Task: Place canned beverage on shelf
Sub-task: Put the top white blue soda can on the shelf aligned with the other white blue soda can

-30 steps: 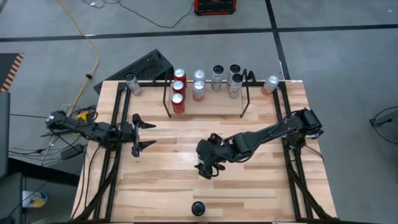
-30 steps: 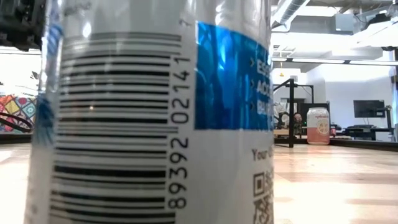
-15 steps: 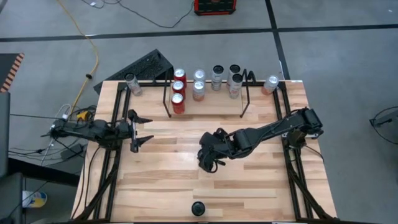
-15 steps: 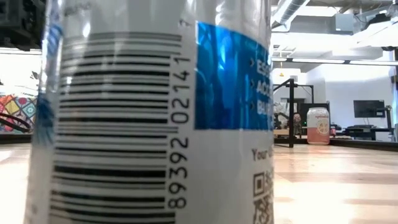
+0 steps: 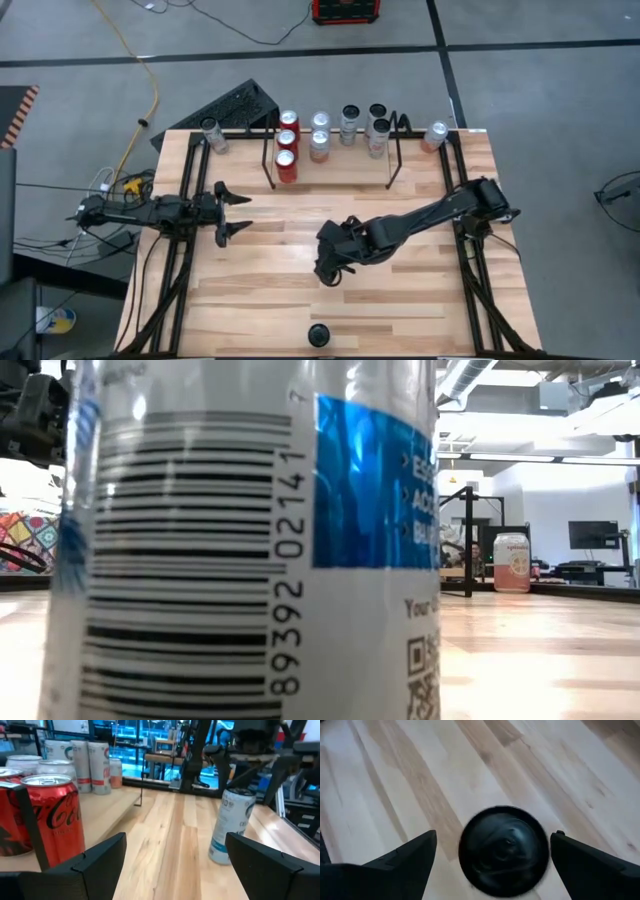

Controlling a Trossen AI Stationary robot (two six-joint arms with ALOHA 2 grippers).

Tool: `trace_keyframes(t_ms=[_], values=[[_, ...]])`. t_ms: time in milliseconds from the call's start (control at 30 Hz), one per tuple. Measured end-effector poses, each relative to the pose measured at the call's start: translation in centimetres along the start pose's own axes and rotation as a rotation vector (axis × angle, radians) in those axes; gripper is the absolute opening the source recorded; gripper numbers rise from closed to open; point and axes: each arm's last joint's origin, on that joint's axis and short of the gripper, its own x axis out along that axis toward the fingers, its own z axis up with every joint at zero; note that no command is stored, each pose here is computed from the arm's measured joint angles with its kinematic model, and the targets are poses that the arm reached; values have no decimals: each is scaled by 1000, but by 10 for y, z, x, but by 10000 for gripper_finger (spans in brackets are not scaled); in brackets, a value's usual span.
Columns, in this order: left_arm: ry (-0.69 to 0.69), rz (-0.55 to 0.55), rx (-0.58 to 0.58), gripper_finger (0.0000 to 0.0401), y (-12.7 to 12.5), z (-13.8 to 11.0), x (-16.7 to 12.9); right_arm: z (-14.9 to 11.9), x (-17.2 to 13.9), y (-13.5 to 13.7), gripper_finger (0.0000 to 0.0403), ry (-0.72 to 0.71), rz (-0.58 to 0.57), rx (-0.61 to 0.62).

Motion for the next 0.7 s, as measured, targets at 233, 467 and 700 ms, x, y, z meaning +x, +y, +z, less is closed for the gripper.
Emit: trace_keyframes(t_ms=[233, 467, 700], values=[[4, 2, 12, 327, 0, 0, 0, 2, -1, -3, 328, 15, 5, 29], [3, 2, 28, 327, 0, 0, 0, 5, 1, -8, 209, 71, 29, 25], [4, 3, 28, 327, 0, 0, 0, 20, -17, -11, 209, 112, -5, -64]])
